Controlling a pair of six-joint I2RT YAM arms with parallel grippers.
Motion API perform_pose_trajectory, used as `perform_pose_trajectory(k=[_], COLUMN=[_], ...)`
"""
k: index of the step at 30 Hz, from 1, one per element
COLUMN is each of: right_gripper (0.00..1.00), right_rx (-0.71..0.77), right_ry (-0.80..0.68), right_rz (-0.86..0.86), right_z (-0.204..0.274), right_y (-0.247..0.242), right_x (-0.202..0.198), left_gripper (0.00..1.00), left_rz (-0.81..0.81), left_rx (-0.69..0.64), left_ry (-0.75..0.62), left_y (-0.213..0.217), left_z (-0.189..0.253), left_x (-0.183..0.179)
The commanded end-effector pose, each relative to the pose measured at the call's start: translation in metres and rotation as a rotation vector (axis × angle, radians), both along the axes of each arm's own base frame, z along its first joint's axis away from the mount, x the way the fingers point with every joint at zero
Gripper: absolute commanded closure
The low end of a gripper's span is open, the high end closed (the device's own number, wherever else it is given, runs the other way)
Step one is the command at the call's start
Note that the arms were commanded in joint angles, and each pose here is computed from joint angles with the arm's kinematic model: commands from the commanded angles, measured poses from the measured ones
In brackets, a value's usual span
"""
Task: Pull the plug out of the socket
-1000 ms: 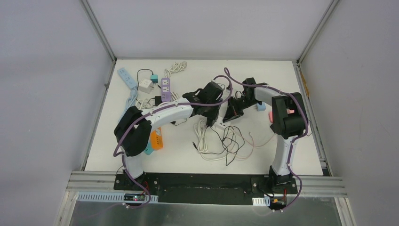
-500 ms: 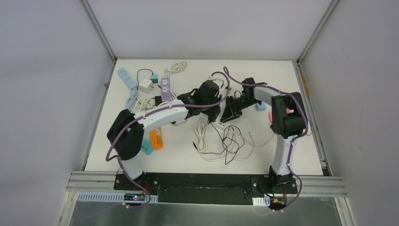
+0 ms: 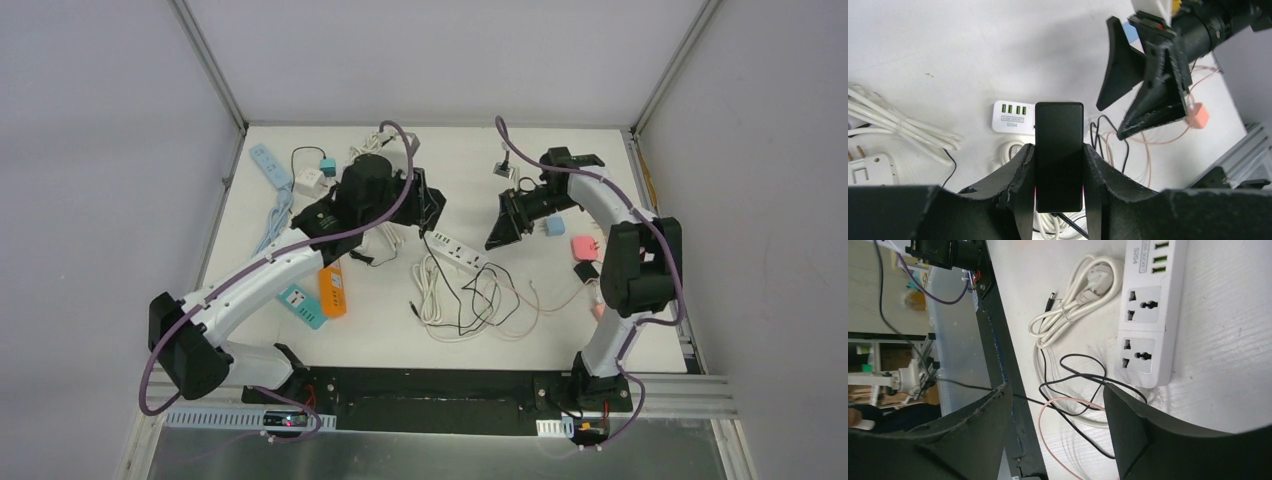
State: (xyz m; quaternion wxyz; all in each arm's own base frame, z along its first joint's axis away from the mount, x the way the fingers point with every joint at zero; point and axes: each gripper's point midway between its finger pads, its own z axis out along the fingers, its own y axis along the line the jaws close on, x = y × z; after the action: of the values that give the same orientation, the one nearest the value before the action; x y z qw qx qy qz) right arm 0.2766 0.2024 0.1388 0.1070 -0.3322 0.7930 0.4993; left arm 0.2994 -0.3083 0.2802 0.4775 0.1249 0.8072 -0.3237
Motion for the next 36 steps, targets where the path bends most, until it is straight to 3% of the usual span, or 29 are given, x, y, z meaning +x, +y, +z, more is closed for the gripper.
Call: perform_pose_trajectory(k=[1,6,12,18,24,30,36], right_gripper=[0.29,0.27,0.12,0.07,0.08,0.08,0.07], right_rx=[0.116,0.169,0.348,0.428,0.278,-0.014,-0.016], right_ry=[-0.224,-0.358,-0.494,-0.582,-0.567,-0.533,-0.515], right_rz=[0.098,0.157,0.343,0.45,0.477,0.255,0.08], right_z=[0.056,0.08,0.108,0.128,0.12,0.1,0.104], right_y=[-0.003,-0.005,0.004,0.029,0.019,-0.005,-0.035], right_x=[-0.016,-0.031,-0.072,-0.084,-0.068,-0.023,-0.005], left_gripper=[1.0,1.0,1.0,1.0,1.0,1.0,1.0], left_rz=[0.004,0.021,0.053,0.057,0.161,0.3,0.447], left_rx=[-0.141,-0.151,-0.219,-0.296,-0.175,-0.012,0.121], left_ry=[-0.087,-0.136,-0.205,-0.247,-0.336,-0.346,-0.379], left_y=[0.012,0.034,0.059,0.067,0.112,0.156,0.203], left_z=[0.068,0.115,0.176,0.225,0.255,0.243,0.255], left_x=[-0.002,-0.005,-0.007,-0.01,-0.017,-0.019,-0.022])
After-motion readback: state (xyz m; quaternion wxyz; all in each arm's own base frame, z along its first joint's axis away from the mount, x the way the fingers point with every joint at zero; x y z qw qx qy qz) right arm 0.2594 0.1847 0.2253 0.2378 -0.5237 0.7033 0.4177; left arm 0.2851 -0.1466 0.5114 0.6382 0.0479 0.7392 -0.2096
